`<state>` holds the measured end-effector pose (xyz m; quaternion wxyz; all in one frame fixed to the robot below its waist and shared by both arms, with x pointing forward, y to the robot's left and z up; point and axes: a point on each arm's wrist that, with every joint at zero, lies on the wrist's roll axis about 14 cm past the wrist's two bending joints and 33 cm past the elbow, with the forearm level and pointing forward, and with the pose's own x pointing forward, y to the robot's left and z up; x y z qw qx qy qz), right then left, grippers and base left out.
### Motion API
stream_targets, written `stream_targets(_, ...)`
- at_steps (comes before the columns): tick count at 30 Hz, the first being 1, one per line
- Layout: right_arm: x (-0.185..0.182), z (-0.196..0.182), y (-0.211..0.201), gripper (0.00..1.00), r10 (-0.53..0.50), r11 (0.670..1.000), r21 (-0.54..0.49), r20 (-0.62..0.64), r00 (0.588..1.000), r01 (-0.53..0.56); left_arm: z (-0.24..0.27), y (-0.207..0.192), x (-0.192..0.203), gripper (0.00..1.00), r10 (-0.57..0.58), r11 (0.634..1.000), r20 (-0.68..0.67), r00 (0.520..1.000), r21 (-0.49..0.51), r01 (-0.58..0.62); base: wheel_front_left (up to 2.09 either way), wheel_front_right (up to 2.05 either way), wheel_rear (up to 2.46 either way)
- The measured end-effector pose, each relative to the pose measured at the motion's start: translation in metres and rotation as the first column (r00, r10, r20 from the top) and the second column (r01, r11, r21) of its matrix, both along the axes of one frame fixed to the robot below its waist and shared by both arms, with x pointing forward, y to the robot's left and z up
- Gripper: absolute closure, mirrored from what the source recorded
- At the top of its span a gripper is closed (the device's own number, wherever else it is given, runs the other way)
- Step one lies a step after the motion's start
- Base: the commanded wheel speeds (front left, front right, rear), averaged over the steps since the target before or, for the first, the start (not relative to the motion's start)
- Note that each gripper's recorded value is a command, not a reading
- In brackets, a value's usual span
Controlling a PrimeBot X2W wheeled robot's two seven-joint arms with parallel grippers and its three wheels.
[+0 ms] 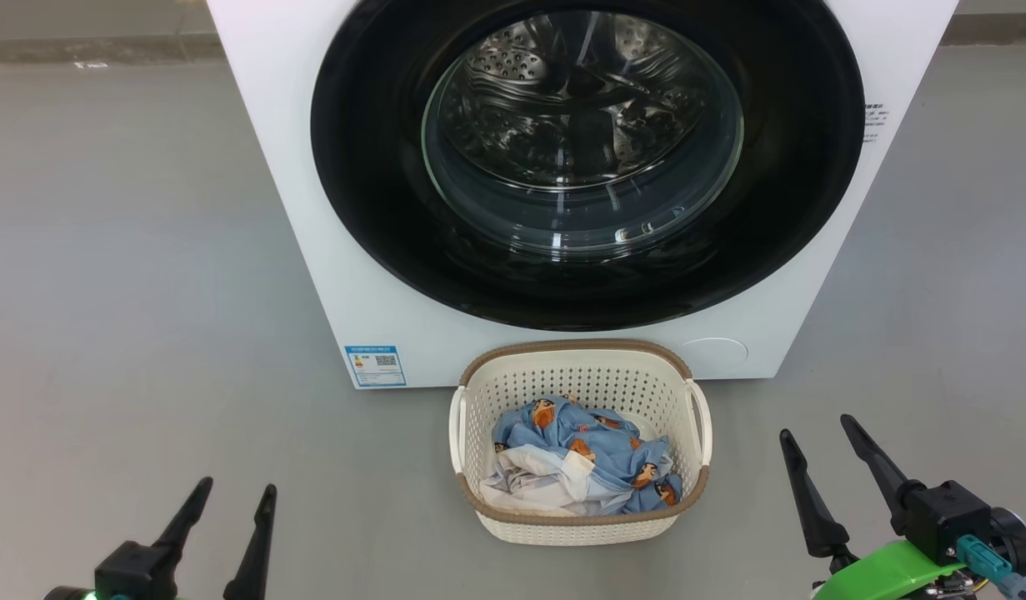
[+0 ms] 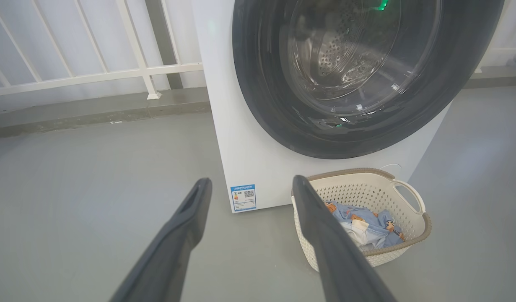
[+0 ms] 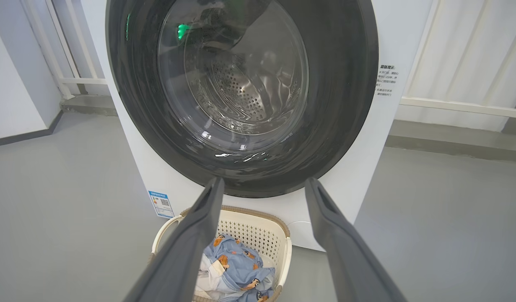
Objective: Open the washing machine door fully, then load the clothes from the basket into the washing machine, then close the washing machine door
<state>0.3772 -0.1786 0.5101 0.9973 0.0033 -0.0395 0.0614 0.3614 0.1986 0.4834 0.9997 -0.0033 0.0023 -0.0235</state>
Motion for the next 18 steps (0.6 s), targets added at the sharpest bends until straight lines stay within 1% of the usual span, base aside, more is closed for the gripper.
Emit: stream_targets(18, 0.0, 0.004, -0.006, 0.0, -0.021, 1.0, 0.006, 0.013, 1.0, 0.021, -0.002, 0.012, -0.001, 0.0, 0.054, 0.998, -0.006, 0.999, -0.025, -0.055, 0.0, 0.0, 0.0)
